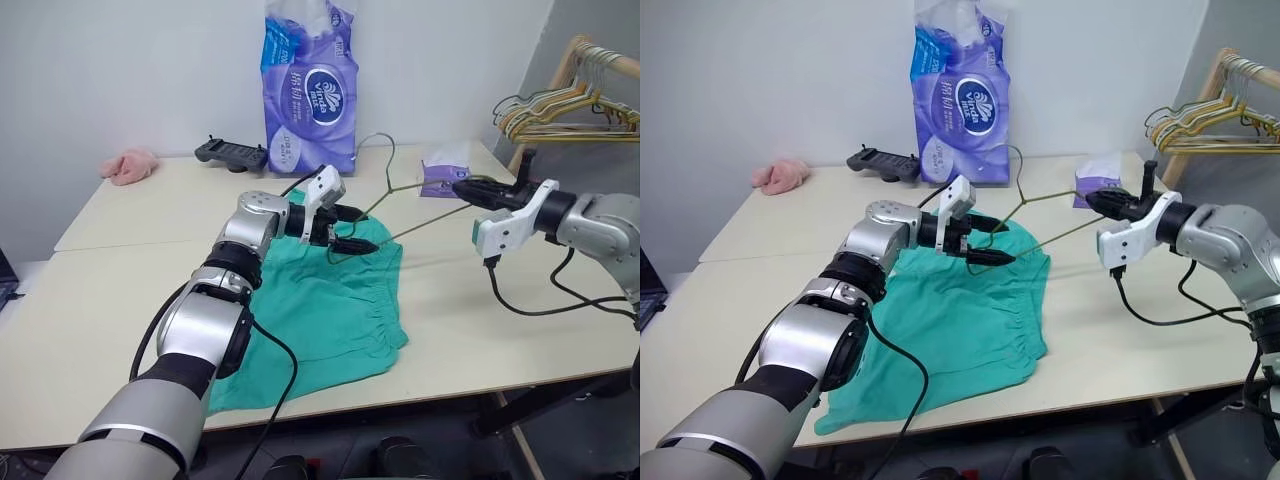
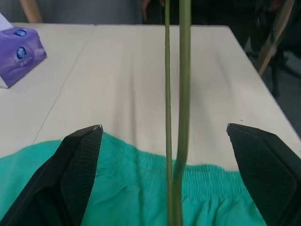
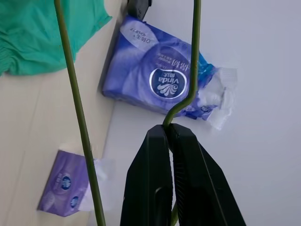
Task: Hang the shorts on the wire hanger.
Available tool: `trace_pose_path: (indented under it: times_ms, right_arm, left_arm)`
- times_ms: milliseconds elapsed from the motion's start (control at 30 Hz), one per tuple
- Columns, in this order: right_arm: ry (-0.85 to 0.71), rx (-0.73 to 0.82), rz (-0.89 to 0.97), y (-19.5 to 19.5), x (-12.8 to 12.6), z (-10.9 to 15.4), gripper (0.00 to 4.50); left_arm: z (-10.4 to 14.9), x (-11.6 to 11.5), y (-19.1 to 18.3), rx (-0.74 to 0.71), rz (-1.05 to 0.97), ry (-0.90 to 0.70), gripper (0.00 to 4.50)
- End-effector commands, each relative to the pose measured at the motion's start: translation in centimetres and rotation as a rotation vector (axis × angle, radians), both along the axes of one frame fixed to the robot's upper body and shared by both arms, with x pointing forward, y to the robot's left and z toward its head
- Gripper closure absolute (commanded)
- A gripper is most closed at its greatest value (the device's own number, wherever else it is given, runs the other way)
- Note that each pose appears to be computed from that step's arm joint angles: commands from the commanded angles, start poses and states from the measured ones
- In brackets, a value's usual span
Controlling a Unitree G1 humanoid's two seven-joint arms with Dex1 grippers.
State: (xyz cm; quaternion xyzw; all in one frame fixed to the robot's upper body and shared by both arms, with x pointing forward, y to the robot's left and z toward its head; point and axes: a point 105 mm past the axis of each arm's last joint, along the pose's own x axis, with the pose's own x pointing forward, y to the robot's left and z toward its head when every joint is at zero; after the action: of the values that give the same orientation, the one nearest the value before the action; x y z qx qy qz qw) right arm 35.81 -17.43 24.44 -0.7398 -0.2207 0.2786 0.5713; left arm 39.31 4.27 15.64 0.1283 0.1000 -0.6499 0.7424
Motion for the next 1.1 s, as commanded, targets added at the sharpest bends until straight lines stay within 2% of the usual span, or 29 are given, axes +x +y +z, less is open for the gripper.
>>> trace_pose_path:
  times_ms: [33, 200, 433, 567, 933, 1100]
  right_arm:
    - [-0.039, 0.019, 0.014, 0.7, -0.1, 1.8, 4.45]
    - [-0.058, 0.025, 0.039, 1.5, -0.4, 2.8, 4.45]
    - [-0.058, 0.027, 0.047, 1.8, -0.5, 2.9, 4.45]
    - [-0.056, 0.031, 0.053, 2.1, -0.5, 2.9, 4.50]
    - [-0.060, 0.031, 0.048, 2.1, -0.6, 2.9, 4.50]
    - [-0.060, 0.034, 0.049, 2.2, -0.6, 2.9, 4.50]
  left_arm:
    - [-0.5, -0.1, 0.3, 0.069, -0.023, -0.063, 0.00]
    - [-1.1, 0.0, 0.8, 0.098, -0.014, -0.086, 0.00]
    - [-1.4, 0.5, 1.0, 0.127, 0.017, -0.106, 0.00]
    - [-1.2, 0.7, 0.9, 0.108, 0.032, -0.106, 0.92]
    - [-1.2, 0.7, 0.7, 0.108, 0.030, -0.128, 4.43]
    - [-1.4, 0.7, 0.7, 0.105, 0.031, -0.127, 4.48]
